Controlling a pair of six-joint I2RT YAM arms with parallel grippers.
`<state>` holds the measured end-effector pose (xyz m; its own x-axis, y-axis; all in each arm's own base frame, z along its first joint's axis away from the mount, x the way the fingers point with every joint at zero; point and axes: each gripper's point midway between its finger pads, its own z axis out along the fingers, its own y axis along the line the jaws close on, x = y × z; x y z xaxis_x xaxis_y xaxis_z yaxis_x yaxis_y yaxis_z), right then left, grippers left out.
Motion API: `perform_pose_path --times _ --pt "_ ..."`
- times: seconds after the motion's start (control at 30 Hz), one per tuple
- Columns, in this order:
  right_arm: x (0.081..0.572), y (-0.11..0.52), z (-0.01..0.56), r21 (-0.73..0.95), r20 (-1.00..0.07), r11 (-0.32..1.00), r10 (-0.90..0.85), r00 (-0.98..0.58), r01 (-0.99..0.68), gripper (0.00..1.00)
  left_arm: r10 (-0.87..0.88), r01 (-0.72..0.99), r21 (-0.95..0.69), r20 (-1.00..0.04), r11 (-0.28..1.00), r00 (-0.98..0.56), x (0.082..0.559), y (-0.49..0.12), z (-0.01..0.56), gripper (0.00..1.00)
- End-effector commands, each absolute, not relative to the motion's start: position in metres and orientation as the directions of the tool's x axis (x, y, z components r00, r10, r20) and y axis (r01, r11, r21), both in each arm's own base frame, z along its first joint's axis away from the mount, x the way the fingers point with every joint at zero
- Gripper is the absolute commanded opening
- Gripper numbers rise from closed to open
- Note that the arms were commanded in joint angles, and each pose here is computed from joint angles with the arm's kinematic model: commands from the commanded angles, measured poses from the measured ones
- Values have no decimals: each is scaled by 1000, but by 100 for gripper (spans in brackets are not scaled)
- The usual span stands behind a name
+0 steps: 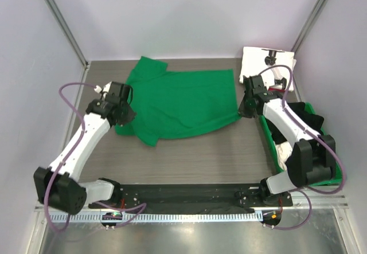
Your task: Fold and stack the t-shirts
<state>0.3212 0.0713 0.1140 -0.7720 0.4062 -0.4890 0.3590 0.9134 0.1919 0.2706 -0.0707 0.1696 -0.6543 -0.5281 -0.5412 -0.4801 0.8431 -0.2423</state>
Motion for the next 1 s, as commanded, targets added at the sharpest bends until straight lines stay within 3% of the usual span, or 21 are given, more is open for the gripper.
perform_pose_path --times 0.0,0.6,0.63,0.67,0.8,0.83,0.87,0.9,0.97 --pt "349 63 129 176 -519 922 384 -764 344 1 -471 -393 -264 -559 881 -682 309 -77 188 0" --pt "456 66 106 209 -428 913 409 -806 352 1 -340 -350 -76 -498 934 -798 485 -43 172 0" --pt "462 66 103 216 -421 908 418 -805 358 1 -329 -347 -41 -444 937 -833 487 -42 149 0" --pt "465 67 101 218 -417 908 419 -807 359 1 -324 -338 -59 -479 939 -816 493 -43 168 0" --pt "481 70 94 220 -400 905 425 -812 365 1 -317 -314 -85 -454 946 -832 529 -45 138 1" --pt "484 70 84 213 -382 904 425 -820 370 9 -332 -322 -101 -441 941 -834 533 -45 130 6" --pt "488 68 83 211 -382 903 429 -819 375 40 -356 -336 -126 -432 934 -828 536 -44 126 14" --pt "494 68 91 214 -388 905 425 -818 369 52 -389 -357 -156 -407 921 -826 537 -38 120 39" --pt "495 64 95 189 -385 907 422 -821 377 69 -423 -383 -179 -376 906 -825 531 -33 121 63"
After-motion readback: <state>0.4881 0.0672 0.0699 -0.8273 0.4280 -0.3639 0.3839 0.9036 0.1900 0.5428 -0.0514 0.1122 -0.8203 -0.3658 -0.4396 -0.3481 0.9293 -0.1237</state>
